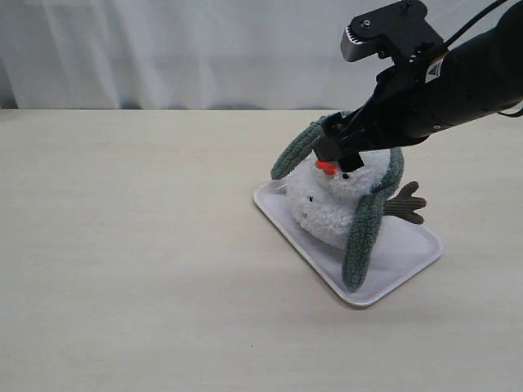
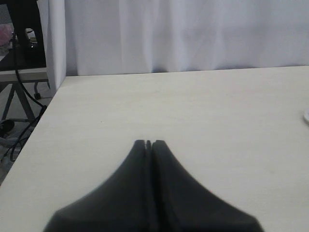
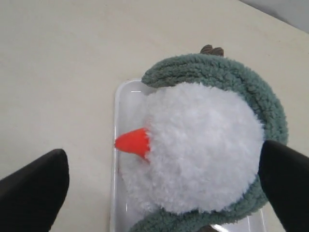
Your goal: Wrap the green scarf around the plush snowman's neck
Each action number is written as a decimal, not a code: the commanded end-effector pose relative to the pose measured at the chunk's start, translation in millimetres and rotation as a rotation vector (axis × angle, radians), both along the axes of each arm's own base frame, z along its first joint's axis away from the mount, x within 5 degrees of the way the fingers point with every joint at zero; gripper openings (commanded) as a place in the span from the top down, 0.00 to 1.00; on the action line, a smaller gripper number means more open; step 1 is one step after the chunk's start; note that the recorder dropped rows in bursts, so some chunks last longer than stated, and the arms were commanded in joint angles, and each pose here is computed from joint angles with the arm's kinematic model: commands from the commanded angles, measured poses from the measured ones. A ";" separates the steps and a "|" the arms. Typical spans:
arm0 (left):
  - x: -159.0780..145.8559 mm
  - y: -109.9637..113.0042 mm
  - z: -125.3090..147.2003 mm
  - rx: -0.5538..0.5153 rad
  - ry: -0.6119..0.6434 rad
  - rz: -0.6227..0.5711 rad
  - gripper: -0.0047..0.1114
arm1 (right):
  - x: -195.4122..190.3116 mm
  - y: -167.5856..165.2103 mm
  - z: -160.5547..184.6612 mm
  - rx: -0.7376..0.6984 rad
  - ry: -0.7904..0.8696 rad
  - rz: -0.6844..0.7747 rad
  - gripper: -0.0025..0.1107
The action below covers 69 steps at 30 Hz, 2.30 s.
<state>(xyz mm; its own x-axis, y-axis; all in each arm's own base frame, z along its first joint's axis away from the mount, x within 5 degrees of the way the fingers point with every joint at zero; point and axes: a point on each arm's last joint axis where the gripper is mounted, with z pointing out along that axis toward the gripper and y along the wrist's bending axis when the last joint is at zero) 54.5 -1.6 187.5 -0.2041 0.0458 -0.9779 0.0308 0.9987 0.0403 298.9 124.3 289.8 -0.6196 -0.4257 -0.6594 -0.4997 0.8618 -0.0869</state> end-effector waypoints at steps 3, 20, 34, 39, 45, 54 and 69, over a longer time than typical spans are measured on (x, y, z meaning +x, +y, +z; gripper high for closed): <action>0.2 0.3 -0.2 -0.003 -0.009 0.006 0.96 | 7.9 -7.8 8.6 -0.018 -0.096 -0.107 0.39; 0.2 0.2 -0.2 -0.005 -0.009 0.006 0.96 | 32.1 -57.1 -15.5 -0.006 0.005 -0.327 0.94; 0.2 0.2 -0.2 -0.005 -0.009 0.006 0.96 | 54.0 -40.5 -27.9 0.059 0.073 -0.211 0.94; 0.2 0.2 -0.2 -0.005 -0.009 0.006 0.96 | 63.4 -41.8 -33.4 0.091 0.034 -0.251 0.94; 0.2 0.3 -0.2 -0.002 -0.009 0.006 0.96 | 70.2 -43.2 -47.5 0.077 0.052 -0.262 0.94; 0.2 0.3 -0.2 -0.004 -0.009 0.006 0.96 | 74.7 -44.3 -70.0 0.009 0.114 -0.248 0.94; 0.2 0.3 -0.2 -0.004 -0.009 0.006 0.96 | 74.5 -44.7 -71.6 -0.003 0.121 -0.242 0.94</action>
